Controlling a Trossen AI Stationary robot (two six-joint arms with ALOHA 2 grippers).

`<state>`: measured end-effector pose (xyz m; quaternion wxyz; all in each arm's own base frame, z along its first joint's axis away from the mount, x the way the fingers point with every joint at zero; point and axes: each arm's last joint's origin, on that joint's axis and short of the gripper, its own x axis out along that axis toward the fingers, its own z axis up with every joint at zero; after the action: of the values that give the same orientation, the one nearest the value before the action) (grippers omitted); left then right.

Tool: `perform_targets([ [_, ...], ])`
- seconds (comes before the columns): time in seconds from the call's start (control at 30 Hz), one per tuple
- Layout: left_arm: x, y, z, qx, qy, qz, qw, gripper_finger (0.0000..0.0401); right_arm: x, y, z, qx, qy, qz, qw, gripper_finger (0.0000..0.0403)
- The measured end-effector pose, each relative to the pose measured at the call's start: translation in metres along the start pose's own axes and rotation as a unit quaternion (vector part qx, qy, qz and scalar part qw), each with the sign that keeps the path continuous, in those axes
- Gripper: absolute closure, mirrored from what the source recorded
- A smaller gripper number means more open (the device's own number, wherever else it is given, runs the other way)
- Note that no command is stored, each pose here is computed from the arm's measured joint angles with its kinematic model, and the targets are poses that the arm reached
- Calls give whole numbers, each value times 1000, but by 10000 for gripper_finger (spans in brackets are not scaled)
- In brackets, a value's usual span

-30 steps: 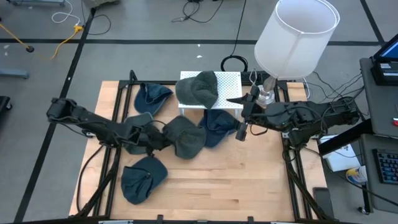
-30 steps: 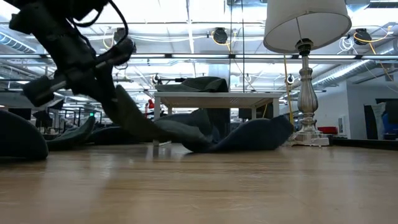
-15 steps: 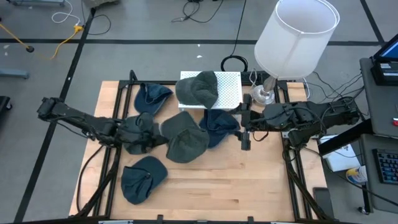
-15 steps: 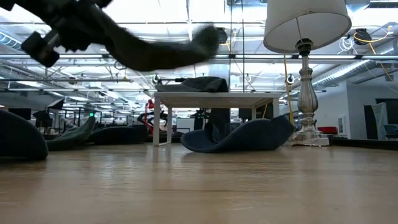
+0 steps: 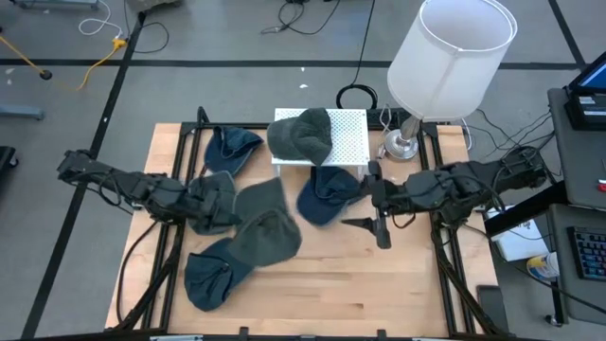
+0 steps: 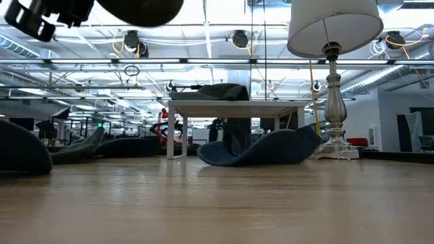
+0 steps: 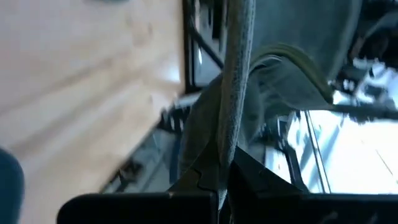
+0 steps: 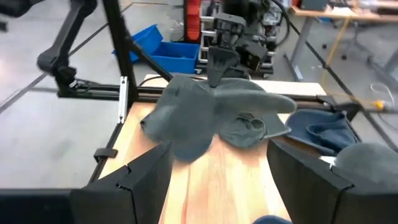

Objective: Pick & Place hat
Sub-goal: Stack the right gray cap on top of the gray cap on the shelf

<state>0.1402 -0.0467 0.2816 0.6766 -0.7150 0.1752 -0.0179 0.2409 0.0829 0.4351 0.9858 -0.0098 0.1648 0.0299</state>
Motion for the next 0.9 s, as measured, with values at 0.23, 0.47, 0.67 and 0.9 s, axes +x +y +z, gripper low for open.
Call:
perform_targets([
  [0.23,-2,-13,-5,-45,73,-36,996,393,0,7,1,-103,-10,11,995,149],
  [0.47,-1,-48,-11,-80,118,-25,989,393,0,5,7,-167,-36,7,985,149],
  [0.67,12,-81,-15,-112,154,0,982,393,0,5,7,-208,-42,38,977,149],
  [0.9,41,-112,-14,-147,189,20,971,393,0,7,12,-259,-74,57,961,149],
])
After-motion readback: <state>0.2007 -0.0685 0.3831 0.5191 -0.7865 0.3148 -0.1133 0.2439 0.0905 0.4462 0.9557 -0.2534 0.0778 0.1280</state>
